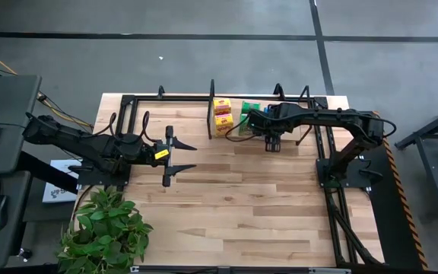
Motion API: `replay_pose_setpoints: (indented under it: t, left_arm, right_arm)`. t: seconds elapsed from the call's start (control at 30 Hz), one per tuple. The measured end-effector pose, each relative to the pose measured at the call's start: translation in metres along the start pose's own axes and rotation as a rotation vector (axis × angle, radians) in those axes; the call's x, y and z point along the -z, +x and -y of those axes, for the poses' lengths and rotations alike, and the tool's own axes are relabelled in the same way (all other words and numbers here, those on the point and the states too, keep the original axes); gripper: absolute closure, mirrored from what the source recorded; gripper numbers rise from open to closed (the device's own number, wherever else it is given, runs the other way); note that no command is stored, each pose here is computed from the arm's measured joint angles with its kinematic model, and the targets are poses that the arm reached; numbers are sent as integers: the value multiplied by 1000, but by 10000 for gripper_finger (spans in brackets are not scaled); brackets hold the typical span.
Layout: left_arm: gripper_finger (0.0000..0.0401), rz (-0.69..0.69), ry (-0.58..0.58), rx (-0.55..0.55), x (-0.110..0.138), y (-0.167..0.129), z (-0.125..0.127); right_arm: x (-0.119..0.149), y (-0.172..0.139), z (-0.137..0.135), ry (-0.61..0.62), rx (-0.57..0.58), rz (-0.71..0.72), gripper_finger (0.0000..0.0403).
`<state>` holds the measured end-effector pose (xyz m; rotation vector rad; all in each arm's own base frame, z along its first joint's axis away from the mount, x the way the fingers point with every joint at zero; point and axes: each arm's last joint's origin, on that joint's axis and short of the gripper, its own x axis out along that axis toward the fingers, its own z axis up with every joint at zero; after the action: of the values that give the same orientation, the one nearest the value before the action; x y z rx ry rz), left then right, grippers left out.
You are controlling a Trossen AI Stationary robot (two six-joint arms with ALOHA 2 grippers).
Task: Stack cereal on shelf
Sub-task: Put the blue cereal box on the shelf
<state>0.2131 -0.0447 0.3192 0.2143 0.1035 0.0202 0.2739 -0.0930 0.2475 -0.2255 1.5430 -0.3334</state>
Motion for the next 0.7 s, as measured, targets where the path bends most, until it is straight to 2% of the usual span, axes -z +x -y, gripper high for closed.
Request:
replay_pose_setpoints:
  t: [0.47, 0.7]
  left_arm:
    - [172, 6, -2, -1, -1, 0, 0]
    - [172, 7, 6, -2, -1, 0, 0]
  right_arm:
    - [1, -1, 1, -19, 32, -3, 185]
    - [-6, -21, 10, 30, 29, 55, 185]
